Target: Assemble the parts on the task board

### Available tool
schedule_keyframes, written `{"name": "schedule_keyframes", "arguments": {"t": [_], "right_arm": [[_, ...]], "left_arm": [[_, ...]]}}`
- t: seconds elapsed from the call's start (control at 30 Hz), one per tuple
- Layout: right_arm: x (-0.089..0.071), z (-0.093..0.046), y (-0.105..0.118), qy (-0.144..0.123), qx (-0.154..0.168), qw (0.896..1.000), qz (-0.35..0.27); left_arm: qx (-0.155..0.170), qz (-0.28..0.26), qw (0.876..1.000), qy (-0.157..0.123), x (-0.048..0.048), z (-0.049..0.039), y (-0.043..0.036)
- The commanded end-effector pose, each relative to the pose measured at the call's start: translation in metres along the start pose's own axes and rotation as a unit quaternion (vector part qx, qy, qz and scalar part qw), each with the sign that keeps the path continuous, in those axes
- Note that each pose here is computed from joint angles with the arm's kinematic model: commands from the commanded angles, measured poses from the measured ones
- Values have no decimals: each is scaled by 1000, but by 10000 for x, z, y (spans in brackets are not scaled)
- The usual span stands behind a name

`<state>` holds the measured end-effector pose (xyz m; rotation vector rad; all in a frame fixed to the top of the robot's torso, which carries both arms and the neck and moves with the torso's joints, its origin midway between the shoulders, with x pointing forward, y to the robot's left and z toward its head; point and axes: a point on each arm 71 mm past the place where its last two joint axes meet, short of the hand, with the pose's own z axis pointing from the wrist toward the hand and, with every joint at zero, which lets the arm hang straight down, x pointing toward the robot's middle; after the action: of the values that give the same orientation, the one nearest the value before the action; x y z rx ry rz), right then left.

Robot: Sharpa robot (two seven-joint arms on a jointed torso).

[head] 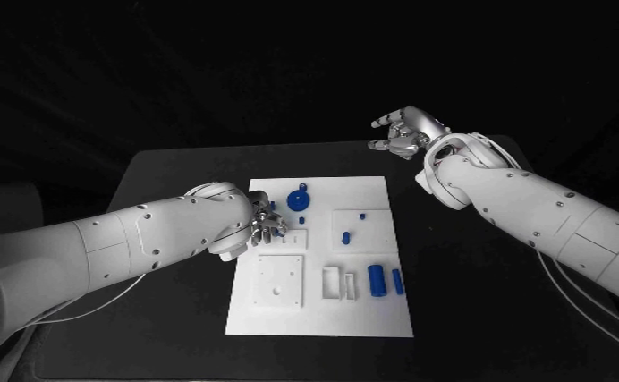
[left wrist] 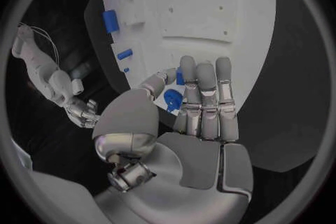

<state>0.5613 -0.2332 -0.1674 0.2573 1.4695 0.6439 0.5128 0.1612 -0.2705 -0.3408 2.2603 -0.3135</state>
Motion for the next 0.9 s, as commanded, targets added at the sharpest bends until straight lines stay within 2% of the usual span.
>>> {"name": "schedule_keyframes", "arguments": {"t": [0.03, 0.4, 0.9], "right_arm": [[-7, 2, 25, -6, -6, 1000, 6], [0, 3, 31, -2, -5, 1000, 7], [16, 7, 49, 2, -4, 1000, 8]], "left_arm": [[6, 13, 1000, -13, 34, 10, -18], [4, 18, 1000, -13, 87, 35, 3], [7, 16, 1000, -15, 122, 50, -19]]}}
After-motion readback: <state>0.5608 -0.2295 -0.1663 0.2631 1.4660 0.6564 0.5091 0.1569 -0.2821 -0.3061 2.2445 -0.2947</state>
